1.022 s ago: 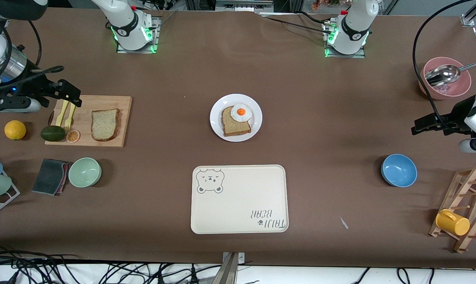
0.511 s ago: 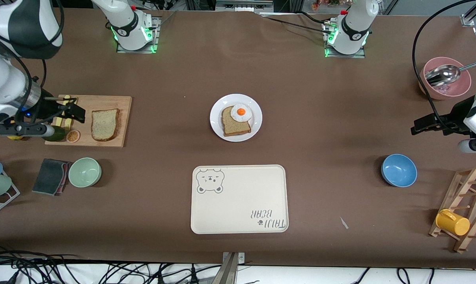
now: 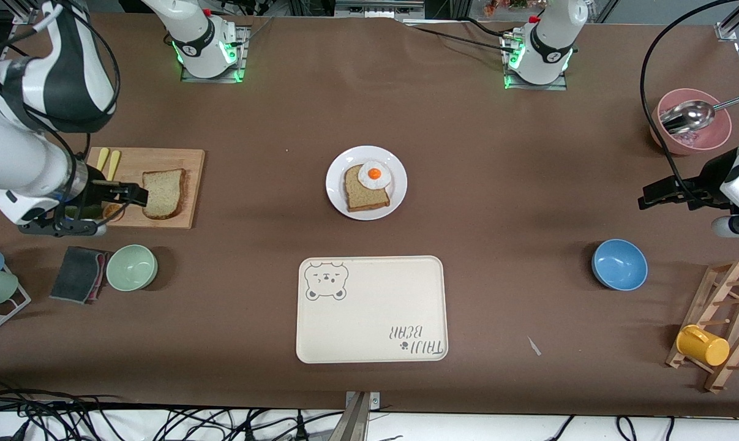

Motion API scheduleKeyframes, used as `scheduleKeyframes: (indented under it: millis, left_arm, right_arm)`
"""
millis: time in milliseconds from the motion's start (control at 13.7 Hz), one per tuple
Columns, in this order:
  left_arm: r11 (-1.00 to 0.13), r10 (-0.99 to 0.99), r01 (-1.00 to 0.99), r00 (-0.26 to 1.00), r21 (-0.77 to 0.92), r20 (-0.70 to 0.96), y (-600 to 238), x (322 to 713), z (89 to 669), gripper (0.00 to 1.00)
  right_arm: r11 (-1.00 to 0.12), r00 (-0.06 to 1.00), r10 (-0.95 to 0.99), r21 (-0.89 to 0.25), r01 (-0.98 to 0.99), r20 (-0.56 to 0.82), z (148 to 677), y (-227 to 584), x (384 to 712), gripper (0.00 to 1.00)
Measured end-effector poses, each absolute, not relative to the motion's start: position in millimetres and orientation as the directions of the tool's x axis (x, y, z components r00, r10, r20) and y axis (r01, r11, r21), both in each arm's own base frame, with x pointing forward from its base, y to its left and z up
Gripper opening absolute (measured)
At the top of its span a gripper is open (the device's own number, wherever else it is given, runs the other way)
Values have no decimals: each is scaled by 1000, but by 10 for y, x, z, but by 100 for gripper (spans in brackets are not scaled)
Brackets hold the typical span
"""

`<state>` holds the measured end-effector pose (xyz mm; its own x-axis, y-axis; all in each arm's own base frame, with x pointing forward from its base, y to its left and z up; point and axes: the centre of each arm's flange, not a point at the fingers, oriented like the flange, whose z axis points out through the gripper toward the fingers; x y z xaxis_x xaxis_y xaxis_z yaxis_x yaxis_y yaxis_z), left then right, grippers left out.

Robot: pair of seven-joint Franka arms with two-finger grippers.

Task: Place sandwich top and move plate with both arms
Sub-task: 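Move the right gripper down to the bread slice on the cutting board, then grasp the bread slice with the right gripper and lift it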

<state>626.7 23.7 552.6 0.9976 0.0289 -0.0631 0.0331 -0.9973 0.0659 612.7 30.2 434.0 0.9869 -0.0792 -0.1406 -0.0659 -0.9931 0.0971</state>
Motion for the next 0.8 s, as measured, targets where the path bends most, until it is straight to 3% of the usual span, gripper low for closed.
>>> scheduleKeyframes:
  millis: [219,803]
  left_arm:
    - [-997,29,33,998,66,-63,237,6267,5526,100]
    - [-997,29,33,998,66,-63,236,6267,5526,100]
  right_arm:
    - [-971,974,-176,189,-147,-144,4008,260,6054,98]
    - [-894,924,-381,252,-370,2,2996,395,5688,94]
